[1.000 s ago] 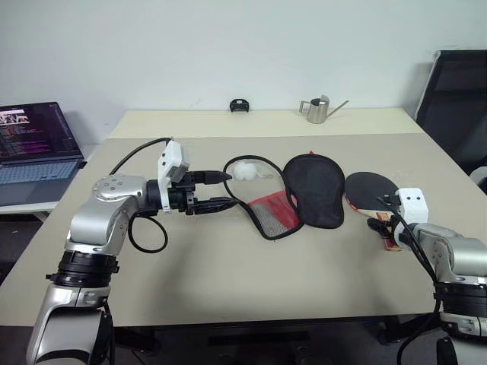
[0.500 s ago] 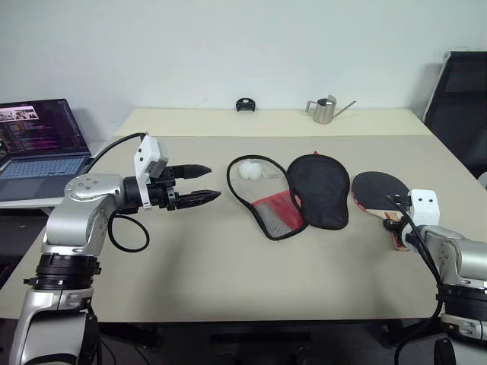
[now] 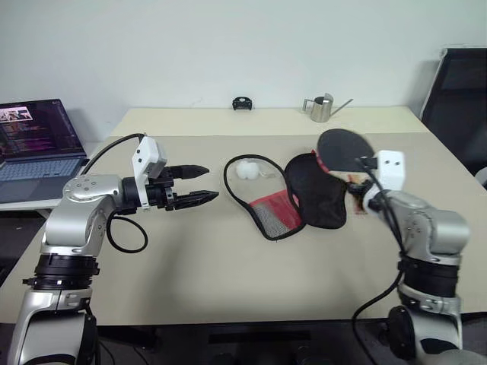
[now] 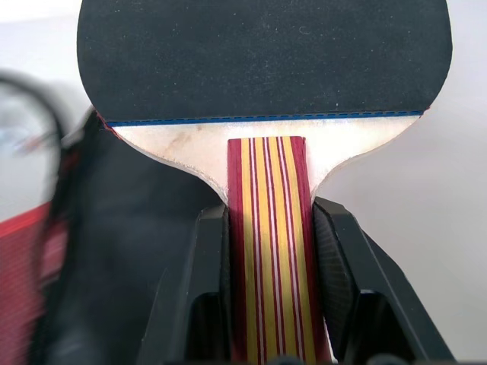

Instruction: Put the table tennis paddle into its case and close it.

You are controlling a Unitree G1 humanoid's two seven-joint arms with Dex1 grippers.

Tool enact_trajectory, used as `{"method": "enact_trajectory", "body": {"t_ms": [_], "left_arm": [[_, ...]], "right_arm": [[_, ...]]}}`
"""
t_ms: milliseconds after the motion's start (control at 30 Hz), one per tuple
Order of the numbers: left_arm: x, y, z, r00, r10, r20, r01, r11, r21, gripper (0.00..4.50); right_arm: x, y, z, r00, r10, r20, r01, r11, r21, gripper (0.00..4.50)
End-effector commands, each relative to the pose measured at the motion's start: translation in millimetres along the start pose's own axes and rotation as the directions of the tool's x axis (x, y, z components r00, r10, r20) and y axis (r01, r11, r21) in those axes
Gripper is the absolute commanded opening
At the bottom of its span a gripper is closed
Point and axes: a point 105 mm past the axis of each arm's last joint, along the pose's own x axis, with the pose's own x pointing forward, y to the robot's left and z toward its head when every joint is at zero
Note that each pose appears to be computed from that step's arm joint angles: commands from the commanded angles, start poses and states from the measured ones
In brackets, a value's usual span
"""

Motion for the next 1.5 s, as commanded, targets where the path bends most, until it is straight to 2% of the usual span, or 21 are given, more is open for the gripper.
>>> {"method": "enact_trajectory", "body": {"t_ms": [33,100,300,533,1033,1100,1200,1367,1500], "left_arm": [[0,2,9,1.000,0.003,0.022,-0.004,0.999,0.039,3.54],[0,1,9,1.000,0.001,0.023,-0.002,0.999,0.040,3.54],[3,1,9,1.000,-0.001,0.030,0.000,0.999,0.043,3.54],[5,0,10,0.999,-0.004,0.034,0.003,0.999,0.046,3.54],[5,-1,10,0.999,-0.001,0.040,-0.001,0.999,0.047,3.54],[5,-1,10,0.999,-0.001,0.040,-0.001,0.999,0.047,3.54],[5,-1,10,0.999,0.000,0.039,-0.002,0.999,0.046,3.54],[5,-1,10,0.999,0.003,0.040,-0.005,0.999,0.046,3.54],[6,-2,9,0.999,0.006,0.043,-0.008,0.999,0.044,3.54]], "right_arm": [[2,17,17,0.997,0.004,0.081,-0.005,1.000,0.014,1.10],[9,30,11,0.997,0.015,0.070,-0.017,0.999,0.030,1.10],[24,41,2,0.998,0.008,0.057,-0.010,0.999,0.044,1.10],[40,32,-5,0.998,-0.033,0.046,0.032,0.999,0.035,1.10],[46,42,-22,1.000,-0.014,-0.011,0.014,1.000,0.027,1.10],[46,40,-21,0.999,-0.035,-0.004,0.036,0.998,0.043,1.81],[45,37,-17,0.998,-0.059,0.016,0.058,0.997,0.044,2.56],[42,41,-13,0.998,-0.053,0.045,0.052,0.998,0.034,4.21],[20,59,1,0.992,0.051,0.115,-0.052,0.999,0.005,4.21]]}}
